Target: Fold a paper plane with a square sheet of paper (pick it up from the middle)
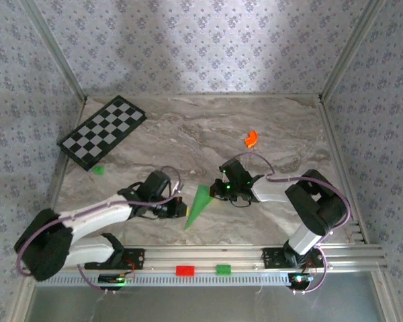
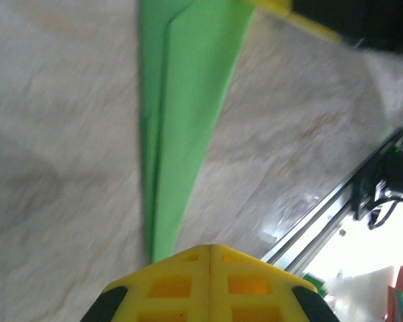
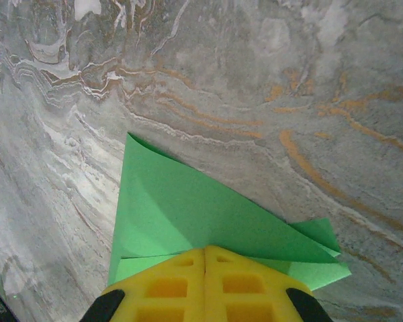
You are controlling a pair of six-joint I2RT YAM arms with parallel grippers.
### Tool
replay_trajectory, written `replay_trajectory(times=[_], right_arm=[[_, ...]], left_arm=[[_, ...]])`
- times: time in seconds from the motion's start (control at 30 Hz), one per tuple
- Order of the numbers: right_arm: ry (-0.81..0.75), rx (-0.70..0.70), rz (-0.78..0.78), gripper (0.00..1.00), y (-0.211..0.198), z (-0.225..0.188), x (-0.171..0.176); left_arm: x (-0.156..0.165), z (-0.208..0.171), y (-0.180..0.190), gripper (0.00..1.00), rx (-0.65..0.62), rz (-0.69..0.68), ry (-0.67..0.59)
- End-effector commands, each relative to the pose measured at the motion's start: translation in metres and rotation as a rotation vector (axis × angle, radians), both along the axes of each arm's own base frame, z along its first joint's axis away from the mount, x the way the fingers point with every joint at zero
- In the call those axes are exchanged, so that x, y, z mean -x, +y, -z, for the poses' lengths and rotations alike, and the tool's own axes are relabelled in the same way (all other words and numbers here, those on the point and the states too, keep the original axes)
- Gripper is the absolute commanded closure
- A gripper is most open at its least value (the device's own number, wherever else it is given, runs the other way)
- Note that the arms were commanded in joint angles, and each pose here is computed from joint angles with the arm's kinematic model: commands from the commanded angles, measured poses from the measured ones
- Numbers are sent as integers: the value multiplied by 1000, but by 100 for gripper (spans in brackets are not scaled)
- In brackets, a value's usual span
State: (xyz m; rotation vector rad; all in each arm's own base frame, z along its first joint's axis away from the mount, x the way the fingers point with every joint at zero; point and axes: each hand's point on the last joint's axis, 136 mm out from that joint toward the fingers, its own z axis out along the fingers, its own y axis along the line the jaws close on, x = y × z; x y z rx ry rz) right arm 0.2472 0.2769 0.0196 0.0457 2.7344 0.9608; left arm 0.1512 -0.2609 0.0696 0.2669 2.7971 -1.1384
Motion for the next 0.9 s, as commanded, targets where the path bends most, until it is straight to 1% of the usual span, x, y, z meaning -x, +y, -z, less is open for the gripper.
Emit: replay_trajectory(times=[0.0, 0.1, 0.17, 0.33, 0.4, 0.57, 0.7, 0.8, 0.87], right_arm=[[75, 133, 42, 99, -28, 33, 14], [65, 102, 37, 97, -22, 27, 11], [57, 78, 31, 97, -18, 22, 8], [16, 16, 18, 91, -6, 1, -2], [-13, -6, 13, 86, -2, -11, -5], [-52, -47, -28, 85, 10, -29, 4], [-48, -64, -71, 91, 23, -30, 23], [-21, -80, -98, 97, 31, -22, 39], [3, -99, -110, 100, 36, -14, 47]], left_arm=[[-16, -7, -27, 97, 60, 82, -35], [-15, 12, -36, 98, 58, 106, 15], [-12, 26, -34, 98, 39, 109, 37], [3, 62, -20, 100, -44, 108, 93], [7, 75, -11, 100, -93, 83, 112], [13, 90, 2, 100, -135, 48, 136], [12, 92, 4, 100, -153, 40, 137], [11, 93, 5, 100, -162, 37, 139], [10, 93, 5, 100, -164, 34, 138]])
